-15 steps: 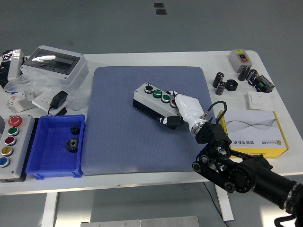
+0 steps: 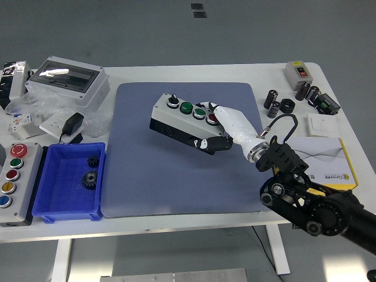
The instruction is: Pick up the button,place it on the desk,press the button,press the button
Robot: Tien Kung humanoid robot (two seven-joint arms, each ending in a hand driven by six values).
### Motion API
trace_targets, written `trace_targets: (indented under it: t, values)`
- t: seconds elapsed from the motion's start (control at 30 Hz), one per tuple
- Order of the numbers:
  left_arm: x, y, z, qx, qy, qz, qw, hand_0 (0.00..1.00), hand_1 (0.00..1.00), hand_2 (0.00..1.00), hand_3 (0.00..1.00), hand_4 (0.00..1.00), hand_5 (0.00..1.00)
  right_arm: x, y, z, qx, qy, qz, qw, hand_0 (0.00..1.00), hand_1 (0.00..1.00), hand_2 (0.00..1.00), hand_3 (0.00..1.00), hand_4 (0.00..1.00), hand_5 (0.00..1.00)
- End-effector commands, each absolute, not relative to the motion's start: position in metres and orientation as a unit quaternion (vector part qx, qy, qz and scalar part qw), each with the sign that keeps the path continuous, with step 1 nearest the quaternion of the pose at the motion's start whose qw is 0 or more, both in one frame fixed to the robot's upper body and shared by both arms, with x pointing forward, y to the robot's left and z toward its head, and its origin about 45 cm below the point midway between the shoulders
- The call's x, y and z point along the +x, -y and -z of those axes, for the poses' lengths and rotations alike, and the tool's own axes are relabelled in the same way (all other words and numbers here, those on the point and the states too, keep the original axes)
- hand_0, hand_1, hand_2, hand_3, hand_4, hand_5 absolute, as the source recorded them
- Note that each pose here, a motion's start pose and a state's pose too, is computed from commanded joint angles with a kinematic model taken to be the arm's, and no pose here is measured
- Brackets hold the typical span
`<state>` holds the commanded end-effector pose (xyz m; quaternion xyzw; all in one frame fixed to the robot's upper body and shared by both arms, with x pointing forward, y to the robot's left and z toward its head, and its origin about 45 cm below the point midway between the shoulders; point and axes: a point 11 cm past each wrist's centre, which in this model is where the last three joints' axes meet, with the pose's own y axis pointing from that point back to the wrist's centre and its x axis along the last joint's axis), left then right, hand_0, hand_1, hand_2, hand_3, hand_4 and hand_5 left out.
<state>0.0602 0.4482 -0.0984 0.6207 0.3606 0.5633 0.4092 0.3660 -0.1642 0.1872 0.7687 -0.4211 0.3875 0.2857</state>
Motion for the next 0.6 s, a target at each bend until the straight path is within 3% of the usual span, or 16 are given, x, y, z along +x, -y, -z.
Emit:
trace_targets:
  t: [0.13,0.37,0.4,0.57,0.6]
  values:
    - [0.061,-0.448,0.098,0.621,-0.359,-0.563,0.410,0.626,0.551,0.530,0.599,0.625,0.195,0.347,0.160,-0.183,0.808,0.369,-0.377,0.262,0.110,0.292,0.336,0.430,0.173,0.002]
    - [0.060,-0.446,0.099,0.623,-0.360,-0.560,0.411,0.626,0.552,0.530,0.598,0.625,0.197,0.339,0.155,-0.175,0.779,0.346,-0.464,0.240,0.128,0.303,0.333,0.420,0.173,0.002]
    - [0.061,-0.446,0.099,0.623,-0.359,-0.561,0.411,0.626,0.552,0.530,0.598,0.626,0.198,0.339,0.155,-0.173,0.772,0.344,-0.478,0.240,0.203,0.341,0.374,0.468,0.273,0.002]
    - [0.063,-0.446,0.099,0.622,-0.358,-0.561,0.413,0.626,0.552,0.530,0.598,0.626,0.198,0.340,0.155,-0.164,0.746,0.320,-0.526,0.253,0.203,0.341,0.374,0.468,0.273,0.002]
    - [0.063,-0.446,0.099,0.622,-0.358,-0.561,0.413,0.626,0.551,0.530,0.597,0.626,0.198,0.340,0.155,-0.162,0.745,0.316,-0.530,0.255,0.318,0.429,0.420,0.530,0.338,0.002]
